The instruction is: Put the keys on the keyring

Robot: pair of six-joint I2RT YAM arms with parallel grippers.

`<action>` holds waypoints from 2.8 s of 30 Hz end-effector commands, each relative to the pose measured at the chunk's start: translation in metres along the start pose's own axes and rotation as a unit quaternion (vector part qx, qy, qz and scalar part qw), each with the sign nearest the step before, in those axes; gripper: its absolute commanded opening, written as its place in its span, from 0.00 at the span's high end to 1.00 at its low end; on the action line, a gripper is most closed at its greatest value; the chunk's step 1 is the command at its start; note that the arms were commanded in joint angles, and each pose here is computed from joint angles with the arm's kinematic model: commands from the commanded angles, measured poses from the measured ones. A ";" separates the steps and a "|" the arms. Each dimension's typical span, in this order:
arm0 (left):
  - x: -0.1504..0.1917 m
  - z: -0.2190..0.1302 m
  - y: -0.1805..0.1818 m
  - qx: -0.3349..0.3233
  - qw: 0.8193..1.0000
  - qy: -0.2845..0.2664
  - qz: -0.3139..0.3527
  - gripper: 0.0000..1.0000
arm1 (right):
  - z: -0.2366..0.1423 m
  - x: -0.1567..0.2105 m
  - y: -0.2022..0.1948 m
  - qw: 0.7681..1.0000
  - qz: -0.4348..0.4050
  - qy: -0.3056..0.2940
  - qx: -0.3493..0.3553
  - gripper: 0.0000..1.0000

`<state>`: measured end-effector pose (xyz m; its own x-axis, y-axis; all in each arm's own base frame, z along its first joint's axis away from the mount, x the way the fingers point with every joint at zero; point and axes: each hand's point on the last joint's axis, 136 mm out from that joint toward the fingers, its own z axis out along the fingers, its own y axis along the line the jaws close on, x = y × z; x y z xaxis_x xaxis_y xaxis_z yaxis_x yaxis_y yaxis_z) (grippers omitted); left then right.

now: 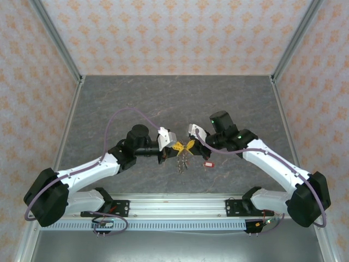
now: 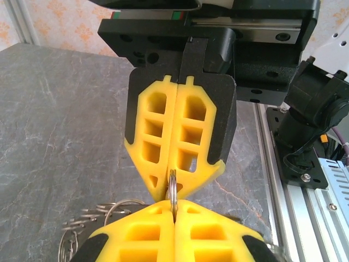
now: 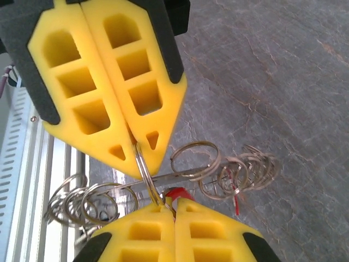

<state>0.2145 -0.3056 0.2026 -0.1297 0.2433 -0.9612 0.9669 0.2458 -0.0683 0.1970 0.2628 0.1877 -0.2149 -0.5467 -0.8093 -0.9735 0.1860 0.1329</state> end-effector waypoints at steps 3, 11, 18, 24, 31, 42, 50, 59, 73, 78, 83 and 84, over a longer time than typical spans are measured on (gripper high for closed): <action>-0.040 -0.009 -0.009 0.012 0.997 -0.066 0.041 1.00 | 0.002 -0.005 -0.004 0.999 0.018 -0.031 -0.002 0.99; -0.049 -0.013 -0.013 0.019 0.995 -0.085 0.049 1.00 | 0.009 -0.008 -0.006 0.997 0.052 -0.046 -0.030 1.00; -0.053 -0.015 -0.016 0.020 0.994 -0.086 0.058 1.00 | 0.017 -0.013 -0.008 0.989 0.093 -0.083 -0.084 1.00; -0.047 -0.015 -0.012 0.006 0.995 -0.080 0.056 1.00 | 0.016 -0.006 -0.013 0.988 0.109 -0.072 -0.080 1.00; -0.020 -0.012 -0.003 -0.016 0.998 -0.016 0.065 1.00 | 0.002 -0.009 -0.015 0.994 0.090 -0.049 -0.039 1.00; -0.025 -0.012 -0.002 -0.020 0.997 -0.025 0.065 1.00 | -0.007 -0.009 -0.016 0.998 0.059 -0.036 -0.013 0.79; -0.025 -0.011 -0.001 -0.019 0.998 -0.021 0.062 1.00 | -0.020 -0.016 -0.014 0.998 -0.025 -0.041 0.029 0.74; -0.026 -0.010 -0.002 -0.014 0.998 -0.019 0.058 1.00 | -0.018 -0.037 0.001 0.993 -0.092 -0.074 0.019 0.74; -0.027 -0.009 -0.003 -0.010 0.998 -0.020 0.058 1.00 | -0.008 -0.035 0.004 0.994 -0.088 -0.066 -0.006 0.79; -0.026 -0.008 -0.003 -0.007 0.998 -0.019 0.056 1.00 | -0.006 -0.035 0.003 0.994 -0.085 -0.065 -0.009 0.81; -0.027 -0.008 -0.002 -0.008 0.998 -0.018 0.056 1.00 | -0.007 -0.036 0.004 0.995 -0.081 -0.063 -0.010 0.93; -0.026 -0.007 -0.001 -0.011 0.998 -0.015 0.056 1.00 | -0.008 -0.036 0.004 0.995 -0.079 -0.060 -0.007 0.95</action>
<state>0.2151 -0.2971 0.2011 -0.0915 0.2909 -0.9524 0.9617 0.2739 -0.0088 0.1974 0.2722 0.2066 -0.0883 -0.4854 -0.8698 -0.9935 0.1063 0.0416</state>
